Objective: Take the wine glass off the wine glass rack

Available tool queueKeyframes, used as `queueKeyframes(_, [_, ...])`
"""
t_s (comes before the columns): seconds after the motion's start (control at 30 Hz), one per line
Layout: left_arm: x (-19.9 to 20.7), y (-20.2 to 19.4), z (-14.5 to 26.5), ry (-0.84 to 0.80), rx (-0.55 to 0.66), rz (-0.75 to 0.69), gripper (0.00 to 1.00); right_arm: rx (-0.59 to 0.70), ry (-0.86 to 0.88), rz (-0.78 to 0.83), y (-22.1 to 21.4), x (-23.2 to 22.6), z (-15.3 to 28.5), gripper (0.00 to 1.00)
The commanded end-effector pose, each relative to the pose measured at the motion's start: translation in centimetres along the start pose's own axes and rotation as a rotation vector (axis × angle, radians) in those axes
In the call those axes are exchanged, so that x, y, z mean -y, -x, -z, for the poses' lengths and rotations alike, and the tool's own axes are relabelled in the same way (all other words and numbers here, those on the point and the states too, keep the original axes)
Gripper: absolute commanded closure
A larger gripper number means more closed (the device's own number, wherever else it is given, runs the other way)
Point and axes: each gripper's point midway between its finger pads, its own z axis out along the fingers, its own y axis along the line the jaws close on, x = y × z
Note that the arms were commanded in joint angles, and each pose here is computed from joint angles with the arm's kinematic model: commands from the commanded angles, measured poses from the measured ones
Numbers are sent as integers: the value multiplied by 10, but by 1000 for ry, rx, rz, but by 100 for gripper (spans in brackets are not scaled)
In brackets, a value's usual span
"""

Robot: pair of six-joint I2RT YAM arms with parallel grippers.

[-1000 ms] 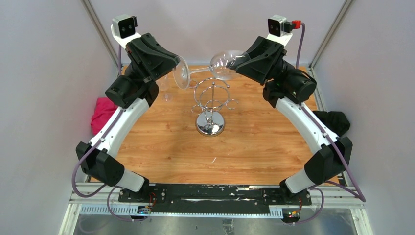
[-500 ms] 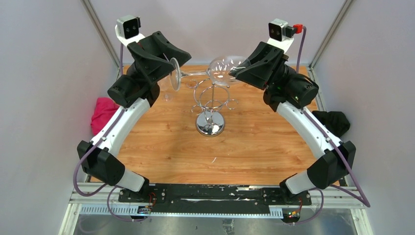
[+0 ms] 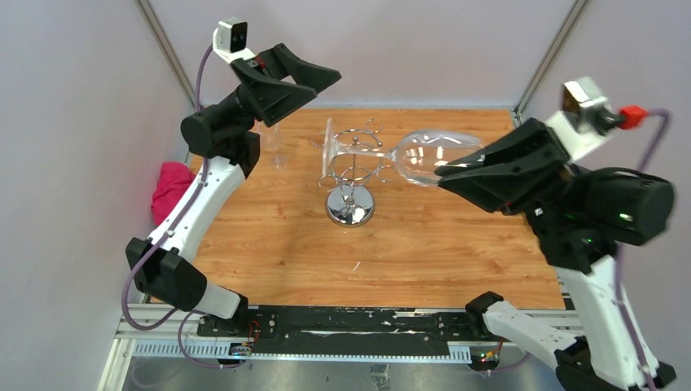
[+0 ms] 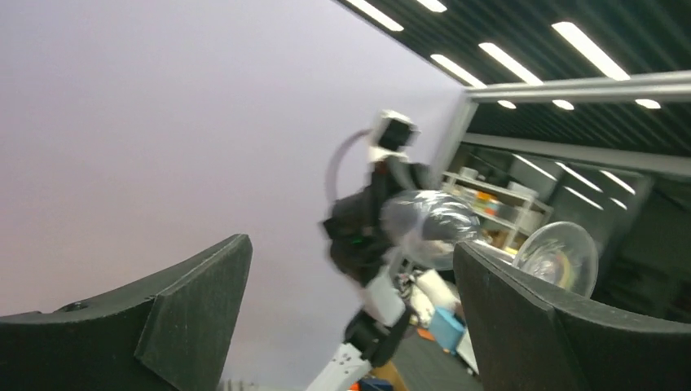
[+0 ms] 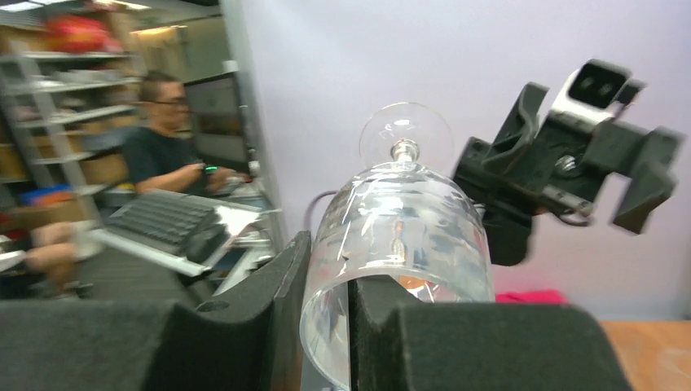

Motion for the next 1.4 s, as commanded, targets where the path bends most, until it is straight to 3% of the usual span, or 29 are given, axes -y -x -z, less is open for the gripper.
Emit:
queueKeyframes(0.0, [-79, -5, 19, 415, -46, -33, 0, -131, -402, 163, -9, 40, 30, 100])
queueKeyframes(0.13, [-136, 0, 73, 896, -94, -171, 0, -174, -656, 199, -5, 70, 57, 100])
queueKeyframes(0.27, [-152, 3, 140, 1302, -139, -224, 0, -245, -928, 196, -9, 116, 89, 100])
queueKeyframes(0.53, [-129, 22, 217, 1683, -105, -397, 0, -365, -1194, 215, -21, 176, 126, 100])
queueKeyframes(0.7, [-109, 20, 247, 1800, -103, -449, 0, -456, -1402, 237, -24, 213, 157, 100])
queueKeyframes(0.9, [-96, 13, 254, 1812, -139, -465, 0, -597, -1518, 181, -58, 260, 183, 100])
queueKeyframes(1.37, [-92, 6, 267, 1849, -198, -487, 0, -829, -1537, -88, -144, 347, 236, 100])
